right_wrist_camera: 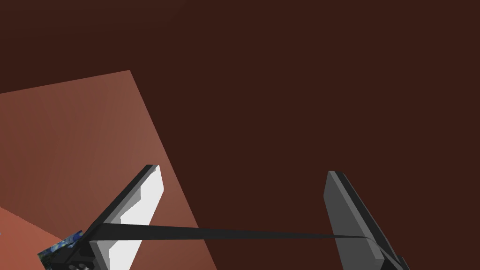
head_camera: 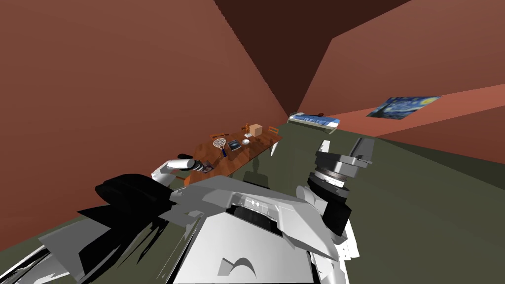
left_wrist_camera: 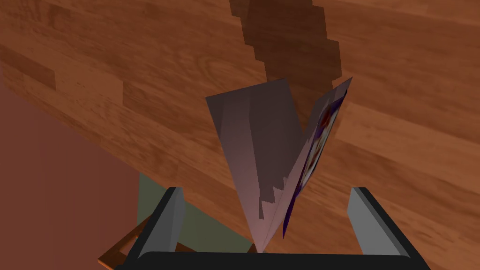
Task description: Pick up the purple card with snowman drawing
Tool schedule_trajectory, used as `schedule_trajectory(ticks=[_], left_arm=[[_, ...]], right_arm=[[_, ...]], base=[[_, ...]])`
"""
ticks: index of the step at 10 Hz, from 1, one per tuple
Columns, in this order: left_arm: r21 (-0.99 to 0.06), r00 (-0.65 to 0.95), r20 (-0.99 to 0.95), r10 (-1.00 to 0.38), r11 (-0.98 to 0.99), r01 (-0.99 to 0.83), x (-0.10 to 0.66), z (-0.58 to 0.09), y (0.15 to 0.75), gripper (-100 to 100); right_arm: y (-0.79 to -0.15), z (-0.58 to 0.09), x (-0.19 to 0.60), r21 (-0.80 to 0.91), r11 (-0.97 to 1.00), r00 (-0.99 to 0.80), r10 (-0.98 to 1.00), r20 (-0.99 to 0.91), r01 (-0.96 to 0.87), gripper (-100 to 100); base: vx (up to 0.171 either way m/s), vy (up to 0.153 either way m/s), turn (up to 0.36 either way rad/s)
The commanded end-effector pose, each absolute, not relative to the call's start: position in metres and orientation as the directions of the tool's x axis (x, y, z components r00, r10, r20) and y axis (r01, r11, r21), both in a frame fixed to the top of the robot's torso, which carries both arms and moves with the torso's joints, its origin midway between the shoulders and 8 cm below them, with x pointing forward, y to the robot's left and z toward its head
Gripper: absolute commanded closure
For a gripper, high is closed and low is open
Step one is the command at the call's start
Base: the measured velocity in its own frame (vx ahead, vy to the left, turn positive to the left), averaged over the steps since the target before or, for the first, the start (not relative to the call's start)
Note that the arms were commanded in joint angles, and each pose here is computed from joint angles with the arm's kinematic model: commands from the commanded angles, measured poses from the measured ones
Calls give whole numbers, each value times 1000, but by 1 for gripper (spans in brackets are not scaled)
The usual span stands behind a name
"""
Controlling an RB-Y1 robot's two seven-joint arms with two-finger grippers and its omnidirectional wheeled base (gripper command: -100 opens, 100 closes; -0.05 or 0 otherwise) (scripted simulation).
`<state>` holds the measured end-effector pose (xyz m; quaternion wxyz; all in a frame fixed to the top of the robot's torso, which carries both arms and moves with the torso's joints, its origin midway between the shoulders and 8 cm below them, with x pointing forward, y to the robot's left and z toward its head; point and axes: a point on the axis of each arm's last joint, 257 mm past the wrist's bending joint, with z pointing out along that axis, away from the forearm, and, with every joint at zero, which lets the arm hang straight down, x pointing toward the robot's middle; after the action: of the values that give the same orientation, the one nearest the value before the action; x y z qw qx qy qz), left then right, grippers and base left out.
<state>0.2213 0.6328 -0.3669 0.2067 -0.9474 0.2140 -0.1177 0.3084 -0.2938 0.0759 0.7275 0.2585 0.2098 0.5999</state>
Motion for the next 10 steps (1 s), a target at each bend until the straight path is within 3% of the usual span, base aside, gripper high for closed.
schedule_trajectory(ticks=[1,2,3,10], left_arm=[[-442,881,135,-454,-823,-357,221,-367,633,-100],[-439,882,134,-451,-825,-355,220,-368,633,0],[-450,885,129,-447,-822,-350,231,-376,635,-100],[-455,901,147,-407,-837,-304,277,-395,642,-100]], right_arm=[[-294,76,308,628,147,192,981,5,-764,0],[-294,76,308,628,147,192,981,5,-764,0],[-294,76,308,628,147,192,981,5,-764,0],[-294,76,308,628,146,192,981,5,-764,0]], base=[[6,20,2],[0,0,0],[-82,37,-43],[-82,25,-21]])
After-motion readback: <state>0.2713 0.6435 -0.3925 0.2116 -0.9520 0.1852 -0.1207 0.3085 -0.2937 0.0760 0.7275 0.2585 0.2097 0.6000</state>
